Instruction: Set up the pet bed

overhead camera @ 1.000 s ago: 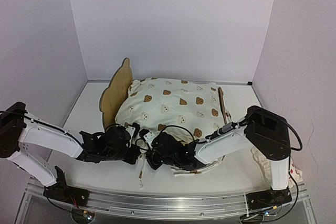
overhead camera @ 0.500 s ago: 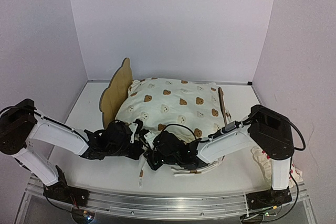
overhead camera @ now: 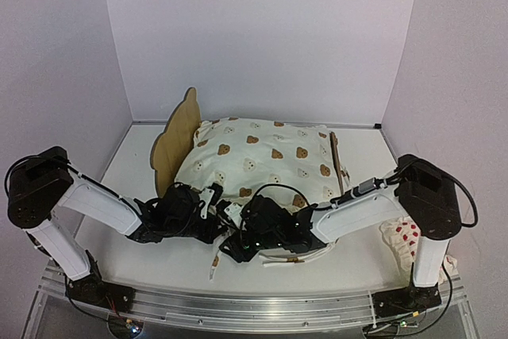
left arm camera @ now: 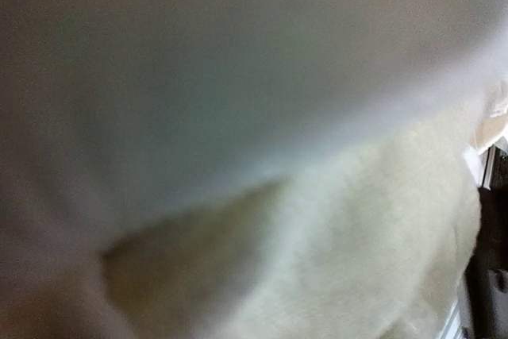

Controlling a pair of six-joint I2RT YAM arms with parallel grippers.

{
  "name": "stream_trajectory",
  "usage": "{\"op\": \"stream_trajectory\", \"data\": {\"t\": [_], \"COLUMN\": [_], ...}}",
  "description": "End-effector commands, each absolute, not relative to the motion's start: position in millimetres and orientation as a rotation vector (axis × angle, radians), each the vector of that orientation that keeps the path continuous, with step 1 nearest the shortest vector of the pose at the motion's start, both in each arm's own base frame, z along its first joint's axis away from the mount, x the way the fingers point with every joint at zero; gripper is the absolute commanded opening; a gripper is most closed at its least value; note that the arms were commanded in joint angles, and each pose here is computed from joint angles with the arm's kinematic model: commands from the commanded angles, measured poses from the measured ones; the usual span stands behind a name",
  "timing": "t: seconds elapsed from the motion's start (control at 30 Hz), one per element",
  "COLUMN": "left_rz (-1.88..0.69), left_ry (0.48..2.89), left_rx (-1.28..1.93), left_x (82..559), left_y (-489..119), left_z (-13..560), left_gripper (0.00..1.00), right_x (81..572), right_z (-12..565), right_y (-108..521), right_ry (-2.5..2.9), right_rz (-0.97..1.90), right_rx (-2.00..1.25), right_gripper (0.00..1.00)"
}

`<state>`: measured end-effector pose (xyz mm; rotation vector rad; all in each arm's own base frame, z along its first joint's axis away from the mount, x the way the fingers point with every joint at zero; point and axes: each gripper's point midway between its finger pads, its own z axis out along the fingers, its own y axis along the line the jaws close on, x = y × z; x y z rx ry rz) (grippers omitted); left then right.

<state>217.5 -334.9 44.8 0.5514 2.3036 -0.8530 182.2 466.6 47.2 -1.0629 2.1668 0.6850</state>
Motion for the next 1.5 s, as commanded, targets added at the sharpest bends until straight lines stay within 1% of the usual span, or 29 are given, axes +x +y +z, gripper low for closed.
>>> {"op": "stream_trajectory", "data": {"t": [0.0,0.07,0.1,0.23,0.27,0.37,0.53,0.57,0.83,1.07,1.47], "left_rz": [-0.875,-0.871,-0.868,-0.867,-0.867,-0.862,-0.866,-0.867,-0.878,-0.907,-0.919], "left_ry": [2.239,2.239,2.24,2.238,2.237,2.239,2.239,2.239,2.24,2.237,2.251], "left_rx": [0.53,0.532,0.534,0.542,0.543,0.547,0.552,0.553,0.538,0.513,0.448], "left_x": [230,231,231,231,231,231,230,230,229,227,228], "left_y": [-338,-337,-337,-338,-338,-338,-338,-338,-338,-337,-333], "left_z": [54,54,54,55,55,55,55,55,60,66,70], "left_gripper": [0.0,0.0,0.0,0.0,0.0,0.0,0.0,0.0,0.0,0.0,0.0], "right_x": [170,182,190,208,212,222,237,240,247,242,236], "right_z": [75,69,65,48,43,34,23,21,30,40,44], "right_y": [455,442,435,419,417,414,424,428,453,466,473], "right_ry": [2.096,2.113,2.119,2.139,2.14,2.135,2.099,2.094,2.024,1.977,1.955], "right_rz": [0.661,0.568,0.508,0.352,0.316,0.237,0.18,0.177,0.312,0.435,0.53], "right_rx": [-1.136,-1.109,-1.089,-1.043,-1.034,-1.003,-0.965,-0.96,-0.861,-0.844,-0.84], "right_gripper": [0.62,0.59,0.56,0.38,0.34,0.28,0.14,0.13,0.12,0.19,0.24]}}
